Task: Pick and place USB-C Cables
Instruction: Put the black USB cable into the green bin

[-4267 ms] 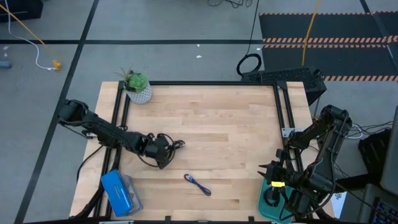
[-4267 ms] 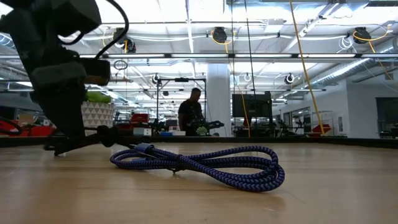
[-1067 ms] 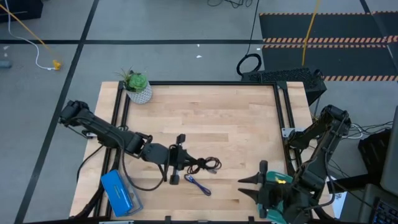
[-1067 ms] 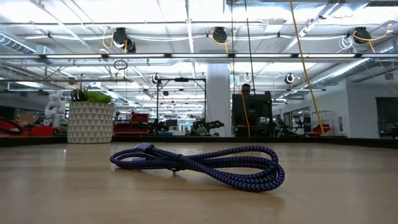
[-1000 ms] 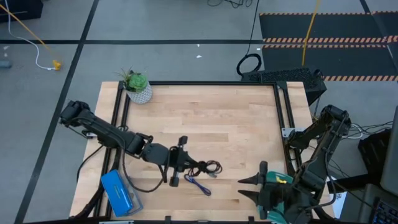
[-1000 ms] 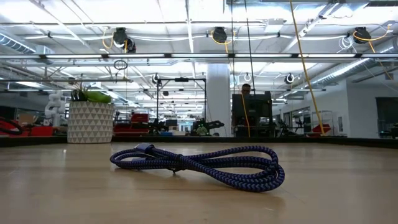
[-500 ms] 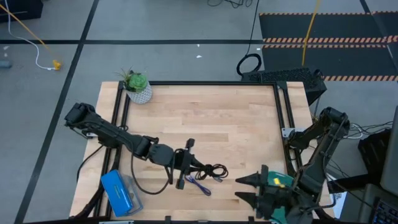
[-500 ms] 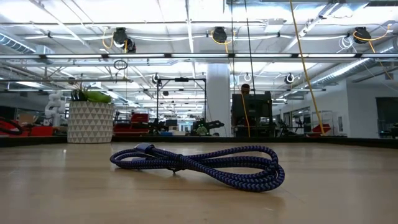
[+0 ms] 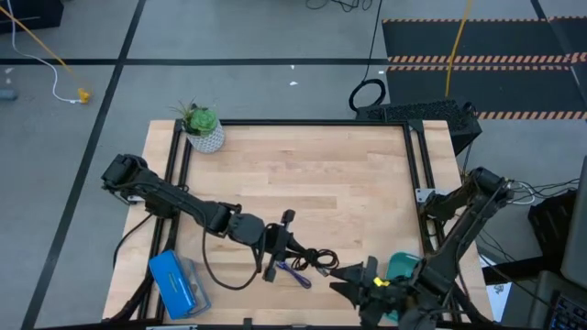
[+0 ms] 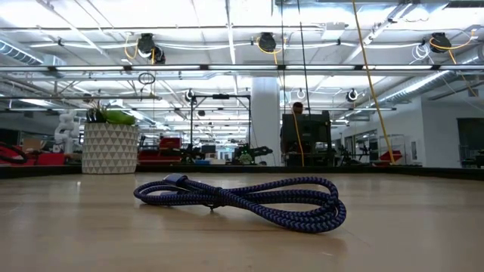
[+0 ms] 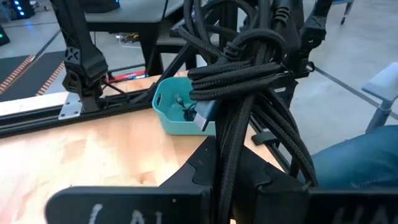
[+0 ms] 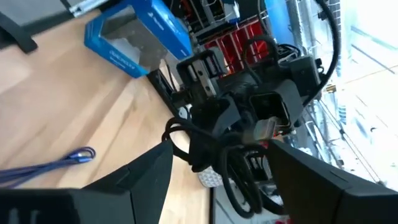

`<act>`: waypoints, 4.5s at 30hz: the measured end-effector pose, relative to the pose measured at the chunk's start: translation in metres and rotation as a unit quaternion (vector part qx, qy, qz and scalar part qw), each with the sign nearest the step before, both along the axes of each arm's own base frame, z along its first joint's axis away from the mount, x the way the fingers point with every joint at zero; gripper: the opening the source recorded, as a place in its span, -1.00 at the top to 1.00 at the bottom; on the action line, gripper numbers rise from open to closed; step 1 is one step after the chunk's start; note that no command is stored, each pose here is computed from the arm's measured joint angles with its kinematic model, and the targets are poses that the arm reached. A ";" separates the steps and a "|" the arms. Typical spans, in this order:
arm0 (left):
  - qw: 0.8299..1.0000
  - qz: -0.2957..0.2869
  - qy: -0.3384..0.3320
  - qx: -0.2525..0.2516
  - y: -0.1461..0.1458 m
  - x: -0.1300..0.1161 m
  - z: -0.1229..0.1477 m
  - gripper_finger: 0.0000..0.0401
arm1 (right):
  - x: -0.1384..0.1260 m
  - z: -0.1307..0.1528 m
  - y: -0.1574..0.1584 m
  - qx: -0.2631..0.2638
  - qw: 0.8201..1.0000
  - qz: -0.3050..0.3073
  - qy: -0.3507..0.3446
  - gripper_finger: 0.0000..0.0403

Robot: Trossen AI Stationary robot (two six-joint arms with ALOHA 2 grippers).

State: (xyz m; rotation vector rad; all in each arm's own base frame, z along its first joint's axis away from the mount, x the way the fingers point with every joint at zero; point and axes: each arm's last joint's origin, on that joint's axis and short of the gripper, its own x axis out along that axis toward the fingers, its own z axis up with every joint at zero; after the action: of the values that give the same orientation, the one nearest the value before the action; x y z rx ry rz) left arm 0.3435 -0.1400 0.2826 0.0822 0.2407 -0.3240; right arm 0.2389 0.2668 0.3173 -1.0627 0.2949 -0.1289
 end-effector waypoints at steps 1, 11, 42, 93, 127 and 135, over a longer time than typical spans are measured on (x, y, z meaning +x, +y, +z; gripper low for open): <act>1.000 -0.002 -0.001 -0.001 0.000 0.000 0.000 0.87 | 0.003 -0.001 0.000 -0.004 1.000 -0.002 -0.001 -0.27; 1.000 -0.009 0.027 0.007 0.001 -0.001 -0.005 0.87 | 0.001 -0.002 0.012 -0.035 0.999 -0.025 -0.026 -0.27; 0.999 -0.009 0.043 0.012 0.001 -0.003 -0.008 0.87 | 0.018 -0.035 -0.012 -0.080 0.996 -0.049 0.011 0.35; 0.997 -0.039 0.060 -0.010 -0.041 -0.077 0.036 0.01 | 0.015 -0.032 -0.004 0.022 1.000 -0.014 -0.016 0.92; 0.999 -0.024 0.029 0.018 -0.057 -0.099 0.046 0.05 | -0.053 0.011 -0.049 0.454 0.882 -0.064 0.112 0.92; 0.999 -0.007 0.026 0.026 -0.056 -0.099 0.046 0.05 | -0.067 0.058 -0.071 0.506 0.819 -0.148 0.226 0.92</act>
State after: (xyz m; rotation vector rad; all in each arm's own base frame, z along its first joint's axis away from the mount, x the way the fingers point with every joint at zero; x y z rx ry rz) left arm 0.2449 -0.1956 0.3289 0.1261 0.2993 -0.3346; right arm 0.1719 0.1957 0.3756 0.0499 0.8496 0.0177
